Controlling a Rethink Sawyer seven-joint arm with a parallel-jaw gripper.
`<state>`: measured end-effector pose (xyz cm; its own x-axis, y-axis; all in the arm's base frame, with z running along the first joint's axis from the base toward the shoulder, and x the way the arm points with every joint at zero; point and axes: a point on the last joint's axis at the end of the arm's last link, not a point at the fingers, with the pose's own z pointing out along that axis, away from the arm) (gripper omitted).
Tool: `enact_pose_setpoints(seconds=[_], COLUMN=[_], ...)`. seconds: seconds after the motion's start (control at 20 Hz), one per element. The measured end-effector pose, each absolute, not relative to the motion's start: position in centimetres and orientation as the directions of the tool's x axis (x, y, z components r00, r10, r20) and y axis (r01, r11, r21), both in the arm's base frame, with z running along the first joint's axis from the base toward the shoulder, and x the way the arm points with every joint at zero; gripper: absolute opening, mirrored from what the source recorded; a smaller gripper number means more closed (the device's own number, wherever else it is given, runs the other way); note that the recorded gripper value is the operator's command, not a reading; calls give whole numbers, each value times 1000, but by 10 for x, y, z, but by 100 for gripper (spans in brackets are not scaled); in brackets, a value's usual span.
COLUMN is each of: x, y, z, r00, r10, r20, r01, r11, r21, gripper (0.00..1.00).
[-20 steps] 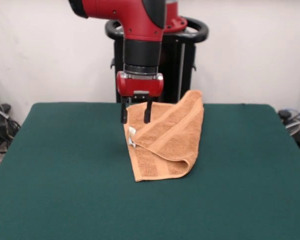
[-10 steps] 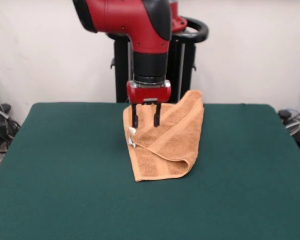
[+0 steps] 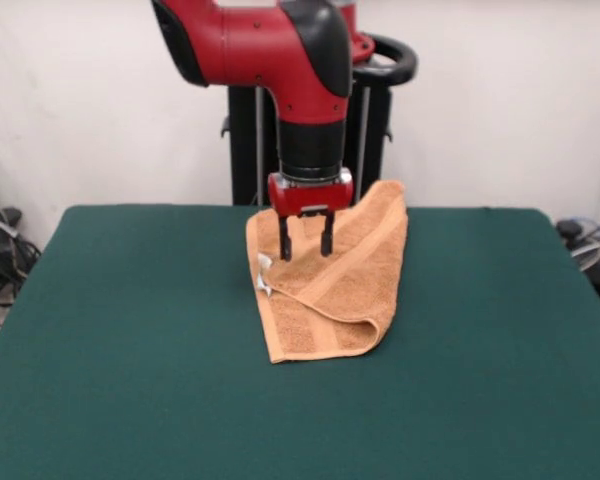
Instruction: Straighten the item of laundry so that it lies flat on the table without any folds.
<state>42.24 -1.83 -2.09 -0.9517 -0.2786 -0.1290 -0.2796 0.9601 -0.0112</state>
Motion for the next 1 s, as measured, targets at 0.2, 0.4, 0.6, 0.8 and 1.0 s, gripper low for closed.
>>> enact_pose_setpoints(seconds=[0.2, 0.4, 0.6, 0.8, 1.0], x=[417, 413, 410, 408, 406], y=[-16, -14, -12, -13, -17], z=[-26, -31, -36, -41, -41], r00=[-954, -955, -956, -956, -957], r10=[-278, -277, -274, -271, -266], r20=[-117, -107, -107, -114, -119], r01=[-280, -279, -277, -274, -269], r11=[960, 960, 961, 962, 963], r21=[0, 10, 15, 14, 4], gripper=[100, 100, 100, 100, 100])
